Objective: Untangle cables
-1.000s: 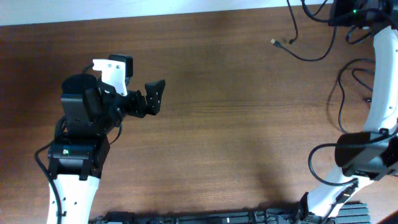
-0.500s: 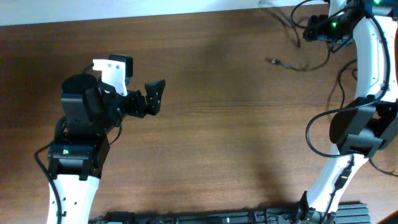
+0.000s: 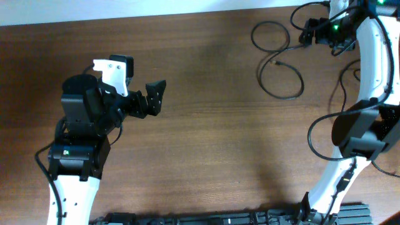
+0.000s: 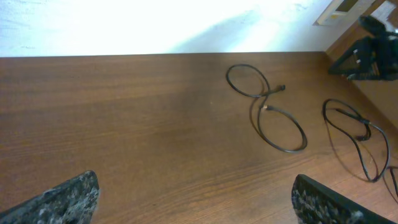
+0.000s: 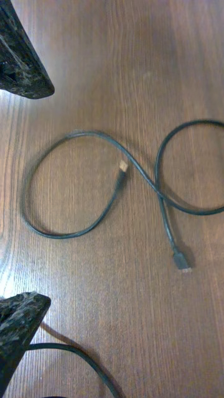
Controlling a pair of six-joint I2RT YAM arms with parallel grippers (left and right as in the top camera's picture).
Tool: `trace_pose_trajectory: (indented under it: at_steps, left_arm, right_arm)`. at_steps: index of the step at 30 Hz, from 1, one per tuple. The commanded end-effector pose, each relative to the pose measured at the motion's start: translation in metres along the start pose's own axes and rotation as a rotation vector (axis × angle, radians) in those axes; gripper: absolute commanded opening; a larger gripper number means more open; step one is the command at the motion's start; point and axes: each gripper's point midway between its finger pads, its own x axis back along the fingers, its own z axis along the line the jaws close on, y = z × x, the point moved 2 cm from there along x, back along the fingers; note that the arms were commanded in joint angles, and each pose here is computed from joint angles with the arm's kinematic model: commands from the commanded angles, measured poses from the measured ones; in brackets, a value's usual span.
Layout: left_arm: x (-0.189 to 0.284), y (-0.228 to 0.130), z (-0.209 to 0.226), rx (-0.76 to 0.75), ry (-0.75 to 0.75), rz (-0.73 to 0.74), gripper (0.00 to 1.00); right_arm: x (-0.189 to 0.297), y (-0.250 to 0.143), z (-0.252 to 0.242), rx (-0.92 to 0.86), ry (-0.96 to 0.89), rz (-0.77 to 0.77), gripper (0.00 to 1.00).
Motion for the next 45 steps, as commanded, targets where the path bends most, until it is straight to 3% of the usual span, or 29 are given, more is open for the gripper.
trace_pose_trajectory:
  at_steps: [1, 13, 24, 45]
  left_arm:
    - [0.002, 0.002, 0.001, 0.004, 0.01, -0.01, 0.99]
    - [0.002, 0.002, 0.001, 0.004, 0.01, -0.01, 0.99]
    - [0.002, 0.002, 0.001, 0.004, 0.01, -0.009, 0.99]
    - [0.002, 0.002, 0.001, 0.004, 0.01, -0.01, 0.99]
  right_arm:
    - [0.049, 0.008, 0.027, 0.055, 0.031, -0.103, 0.99]
    - [0.102, -0.005, 0.102, 0.241, -0.046, -0.181, 0.99]
    - [0.096, -0.028, 0.168, 0.399, -0.052, -0.143, 0.99]
    - [0.095, -0.038, 0.171, 0.411, -0.049, -0.104, 0.99]
